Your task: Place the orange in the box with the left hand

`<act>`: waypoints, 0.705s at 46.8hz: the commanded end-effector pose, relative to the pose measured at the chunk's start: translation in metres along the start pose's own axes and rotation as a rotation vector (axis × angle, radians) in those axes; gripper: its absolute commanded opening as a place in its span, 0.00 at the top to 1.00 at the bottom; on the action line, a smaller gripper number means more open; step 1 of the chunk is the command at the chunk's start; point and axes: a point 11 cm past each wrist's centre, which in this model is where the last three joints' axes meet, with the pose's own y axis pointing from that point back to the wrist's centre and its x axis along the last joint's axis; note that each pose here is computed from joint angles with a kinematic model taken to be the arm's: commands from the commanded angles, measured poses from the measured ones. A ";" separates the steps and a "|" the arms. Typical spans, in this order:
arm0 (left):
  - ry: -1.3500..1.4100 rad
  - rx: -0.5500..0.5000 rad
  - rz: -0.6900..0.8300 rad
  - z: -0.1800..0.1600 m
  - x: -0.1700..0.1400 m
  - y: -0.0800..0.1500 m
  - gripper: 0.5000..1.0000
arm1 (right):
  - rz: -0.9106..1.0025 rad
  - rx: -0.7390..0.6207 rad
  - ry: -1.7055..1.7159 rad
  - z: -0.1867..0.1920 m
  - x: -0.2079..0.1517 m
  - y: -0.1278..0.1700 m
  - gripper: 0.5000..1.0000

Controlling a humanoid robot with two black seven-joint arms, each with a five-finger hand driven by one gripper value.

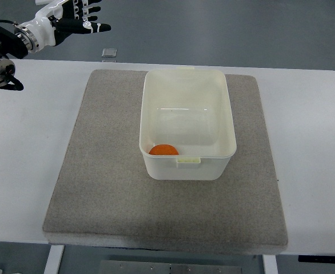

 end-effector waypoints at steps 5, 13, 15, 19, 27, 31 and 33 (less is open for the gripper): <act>0.174 0.003 0.043 -0.025 0.020 0.014 0.01 | 0.000 0.000 0.000 0.000 0.000 0.000 0.14; 0.367 -0.032 0.041 -0.035 0.029 0.023 0.02 | 0.000 0.000 0.000 0.000 0.000 0.000 0.14; 0.399 -0.019 0.024 -0.038 0.027 0.024 0.01 | 0.000 0.000 0.000 0.000 0.000 0.000 0.14; 0.464 0.008 -0.002 -0.046 0.023 0.026 0.01 | 0.000 0.000 0.000 0.000 0.000 0.000 0.14; 0.588 0.027 -0.040 -0.053 0.019 0.030 0.01 | 0.000 0.000 0.000 0.000 0.000 0.000 0.14; 0.623 0.033 -0.032 -0.054 0.021 0.031 0.01 | 0.000 0.000 0.000 0.000 0.000 0.000 0.14; 0.636 0.028 -0.027 -0.054 0.023 0.032 0.01 | 0.000 0.000 0.000 0.000 0.000 0.000 0.14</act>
